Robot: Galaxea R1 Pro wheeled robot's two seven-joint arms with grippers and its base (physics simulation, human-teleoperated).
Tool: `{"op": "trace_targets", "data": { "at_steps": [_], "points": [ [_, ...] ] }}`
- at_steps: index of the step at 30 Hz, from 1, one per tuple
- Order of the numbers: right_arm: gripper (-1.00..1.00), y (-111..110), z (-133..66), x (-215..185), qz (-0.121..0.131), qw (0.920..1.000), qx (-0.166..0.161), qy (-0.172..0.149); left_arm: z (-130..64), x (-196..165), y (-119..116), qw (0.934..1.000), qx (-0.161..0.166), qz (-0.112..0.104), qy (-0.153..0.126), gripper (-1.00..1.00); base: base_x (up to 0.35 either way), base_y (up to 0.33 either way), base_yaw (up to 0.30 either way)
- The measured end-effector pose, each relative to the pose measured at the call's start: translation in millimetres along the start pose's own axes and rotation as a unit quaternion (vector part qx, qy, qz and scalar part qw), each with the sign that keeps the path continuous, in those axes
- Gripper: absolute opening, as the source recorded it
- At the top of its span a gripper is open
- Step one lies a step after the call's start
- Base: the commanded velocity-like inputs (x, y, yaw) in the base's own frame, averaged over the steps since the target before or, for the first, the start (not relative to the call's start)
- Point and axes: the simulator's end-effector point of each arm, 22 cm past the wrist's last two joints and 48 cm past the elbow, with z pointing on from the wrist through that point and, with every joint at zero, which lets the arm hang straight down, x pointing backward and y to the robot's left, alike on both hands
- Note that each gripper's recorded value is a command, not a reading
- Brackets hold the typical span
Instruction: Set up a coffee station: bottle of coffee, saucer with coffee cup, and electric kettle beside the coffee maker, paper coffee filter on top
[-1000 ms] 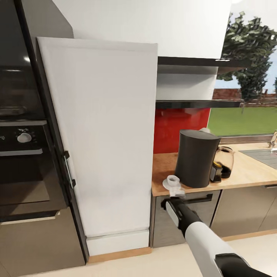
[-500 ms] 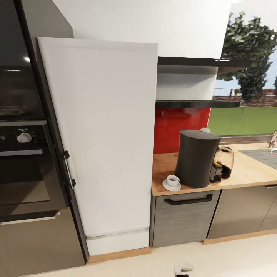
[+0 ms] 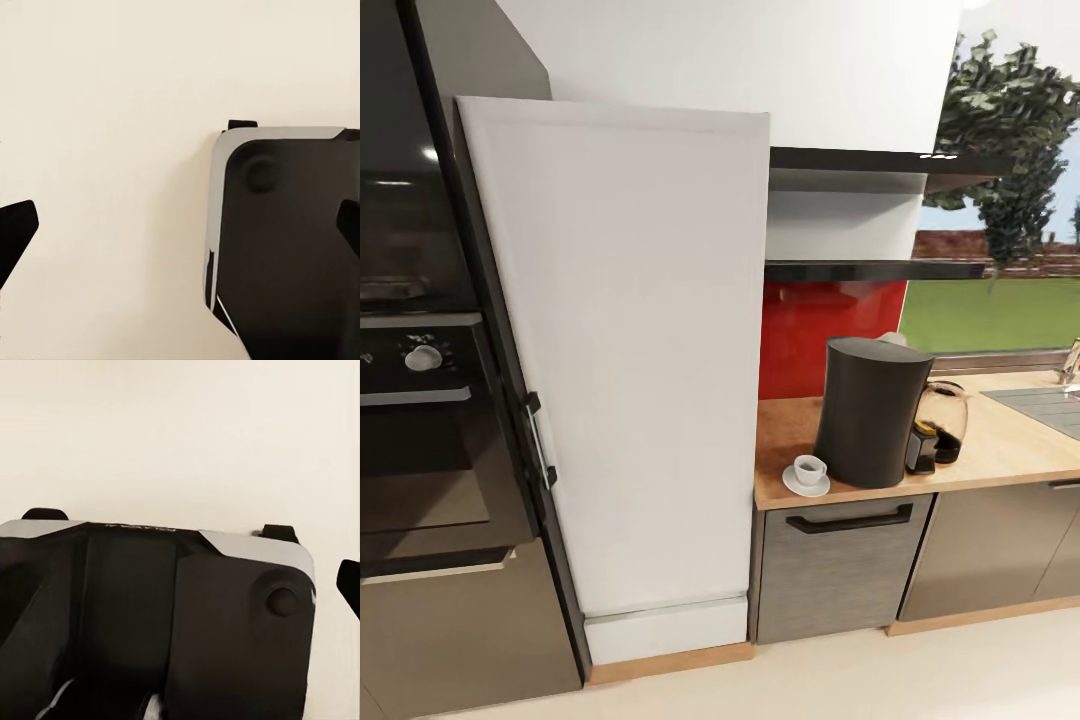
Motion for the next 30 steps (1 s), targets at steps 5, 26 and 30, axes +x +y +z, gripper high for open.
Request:
{"op": "trace_targets", "data": {
  "at_steps": [5,26,30],
  "points": [
    [1.00,31,-2.7,35,0.008,0.9960,-0.062,0.063,0.1,0,2,1.0000,-0.001,0.005,0.000,1.00,0.000,0.000,0.000],
    [1.00,27,-3.0,38,0.011,0.9958,-0.061,0.068,-0.1,2,3,1.0000,-0.001,0.001,0.003,1.00,0.000,0.000,-0.013],
    [1.00,27,-2.3,33,0.008,0.9965,-0.061,0.057,-0.1,3,3,1.0000,-0.001,0.001,0.003,1.00,0.000,0.000,0.000]
  ]
}}
